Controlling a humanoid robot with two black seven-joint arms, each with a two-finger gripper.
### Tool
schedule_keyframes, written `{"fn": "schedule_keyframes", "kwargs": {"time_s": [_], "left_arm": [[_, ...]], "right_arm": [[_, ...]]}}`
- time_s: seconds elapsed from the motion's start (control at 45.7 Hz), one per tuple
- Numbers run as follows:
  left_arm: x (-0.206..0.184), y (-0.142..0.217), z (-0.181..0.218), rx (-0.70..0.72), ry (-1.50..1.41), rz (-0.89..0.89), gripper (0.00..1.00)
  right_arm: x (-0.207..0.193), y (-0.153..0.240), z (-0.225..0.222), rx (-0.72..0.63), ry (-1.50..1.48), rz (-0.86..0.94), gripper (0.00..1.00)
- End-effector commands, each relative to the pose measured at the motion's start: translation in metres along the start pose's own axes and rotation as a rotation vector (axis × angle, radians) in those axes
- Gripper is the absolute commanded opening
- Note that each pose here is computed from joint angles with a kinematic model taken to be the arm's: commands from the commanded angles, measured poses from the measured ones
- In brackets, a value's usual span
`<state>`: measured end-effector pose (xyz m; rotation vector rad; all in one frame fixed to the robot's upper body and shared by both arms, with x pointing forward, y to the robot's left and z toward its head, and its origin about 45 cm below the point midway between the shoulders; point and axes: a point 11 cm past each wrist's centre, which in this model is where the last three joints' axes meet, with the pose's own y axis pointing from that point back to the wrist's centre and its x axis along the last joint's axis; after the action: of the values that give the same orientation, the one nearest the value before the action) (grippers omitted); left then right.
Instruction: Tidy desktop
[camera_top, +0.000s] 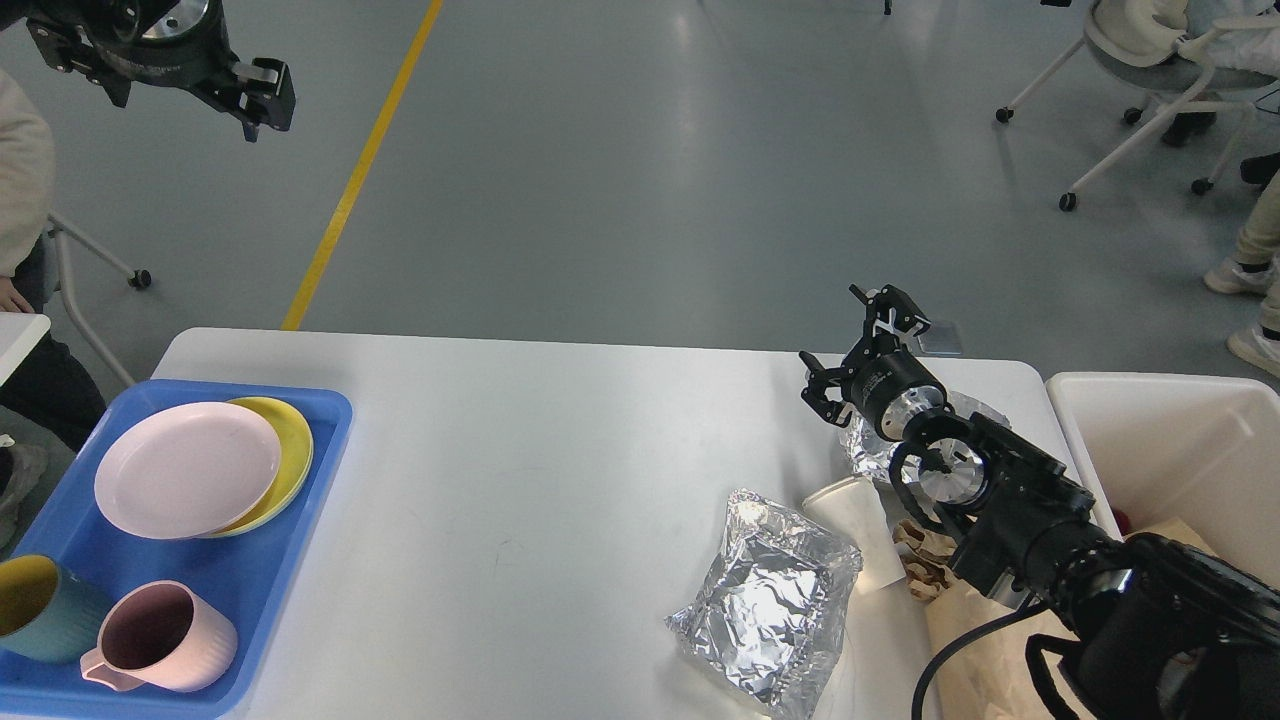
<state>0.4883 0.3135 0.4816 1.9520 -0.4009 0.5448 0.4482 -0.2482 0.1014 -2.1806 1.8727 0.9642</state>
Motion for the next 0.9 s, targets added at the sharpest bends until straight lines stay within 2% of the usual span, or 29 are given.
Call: {"fn": "schedule_keyframes", "kwargs": {"time_s": [0.0, 0.066, 0.241, 0.416, 0.591, 0.679, 0.876], "left_arm": [[0.019, 0.017, -0.009, -0.018, 0.049, 0.076, 0.95], [0.032, 0.028, -0.013, -0.058, 0.09, 0.129, 0.95], [0.043, 0.038, -0.027, -0.274, 0.265, 0.172, 0.95], [0.047, 0.047, -0.04, -0.555, 0.451, 0.185, 0.96], [0.023, -0.003, -0.025, -0.761, 0.599, 0.07, 0.96], [0.012, -0.023, -0.027, -0.788, 0.653, 0.034, 0.96], [0.005, -0.034, -0.031, -0.823, 0.702, 0.016, 0.96]], "right_arm": [[0.0, 0.0, 0.0, 0.0, 0.0, 0.0, 1.0], [0.0, 0.0, 0.0, 0.0, 0.0, 0.0, 1.0], [0.0, 0.0, 0.0, 0.0, 0.0, 0.0, 1.0], [0.001, 0.0, 0.001, -0.001, 0.0, 0.001, 1.0], [0.0, 0.0, 0.0, 0.0, 0.0, 0.0, 1.0], [0.0, 0.0, 0.0, 0.0, 0.0, 0.0, 1.0], [0.001, 0.0, 0.001, -0.001, 0.0, 0.001, 1.0]]}}
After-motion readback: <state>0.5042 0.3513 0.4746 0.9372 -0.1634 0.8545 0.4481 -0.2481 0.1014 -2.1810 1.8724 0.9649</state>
